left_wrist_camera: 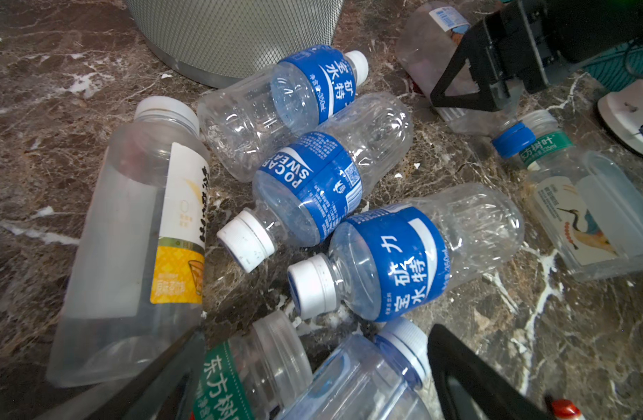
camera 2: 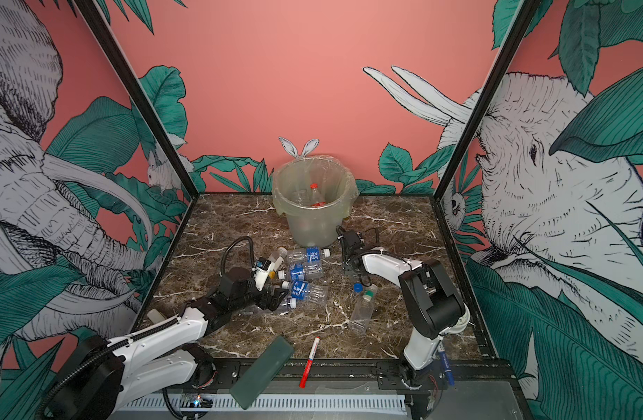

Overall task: Throw the plastic bottles in the bin
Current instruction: 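Close the right gripper on the blue-labelled artesian bottle lying near the bin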

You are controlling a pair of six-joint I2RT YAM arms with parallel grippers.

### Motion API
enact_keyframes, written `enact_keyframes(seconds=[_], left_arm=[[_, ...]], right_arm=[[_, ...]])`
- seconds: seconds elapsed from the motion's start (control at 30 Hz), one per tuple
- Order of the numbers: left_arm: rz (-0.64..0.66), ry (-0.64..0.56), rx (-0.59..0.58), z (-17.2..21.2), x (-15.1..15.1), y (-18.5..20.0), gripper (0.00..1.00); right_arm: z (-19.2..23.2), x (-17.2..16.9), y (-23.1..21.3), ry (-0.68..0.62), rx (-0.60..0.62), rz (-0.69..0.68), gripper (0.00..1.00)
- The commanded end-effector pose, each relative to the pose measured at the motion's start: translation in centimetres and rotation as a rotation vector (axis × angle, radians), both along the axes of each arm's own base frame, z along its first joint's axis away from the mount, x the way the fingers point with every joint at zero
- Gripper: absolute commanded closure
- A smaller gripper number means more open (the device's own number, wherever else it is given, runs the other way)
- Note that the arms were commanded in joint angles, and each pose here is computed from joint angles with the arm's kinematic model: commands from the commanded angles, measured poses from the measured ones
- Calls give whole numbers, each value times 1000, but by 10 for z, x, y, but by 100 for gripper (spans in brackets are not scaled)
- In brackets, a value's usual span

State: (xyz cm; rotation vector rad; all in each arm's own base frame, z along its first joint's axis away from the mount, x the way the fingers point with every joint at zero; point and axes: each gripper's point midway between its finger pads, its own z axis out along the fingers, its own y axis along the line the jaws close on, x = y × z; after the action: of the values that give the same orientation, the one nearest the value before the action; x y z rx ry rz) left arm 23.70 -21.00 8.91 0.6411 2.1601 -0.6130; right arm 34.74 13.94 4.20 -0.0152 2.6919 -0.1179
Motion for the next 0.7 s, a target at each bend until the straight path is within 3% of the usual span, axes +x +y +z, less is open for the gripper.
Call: enact_keyframes(seconds=[0.0, 0.13, 0.67], left_arm=[[-4, -31, -24, 13, 6, -6, 4], [-8, -27, -19, 11, 6, -7, 4], [-3, -20, -9, 9, 9, -7, 4]], right_arm=[[-1, 2, -2, -1, -14, -12, 24], [-1, -1, -4, 5, -21, -9, 24], [18, 2, 7, -68, 52, 15, 49]])
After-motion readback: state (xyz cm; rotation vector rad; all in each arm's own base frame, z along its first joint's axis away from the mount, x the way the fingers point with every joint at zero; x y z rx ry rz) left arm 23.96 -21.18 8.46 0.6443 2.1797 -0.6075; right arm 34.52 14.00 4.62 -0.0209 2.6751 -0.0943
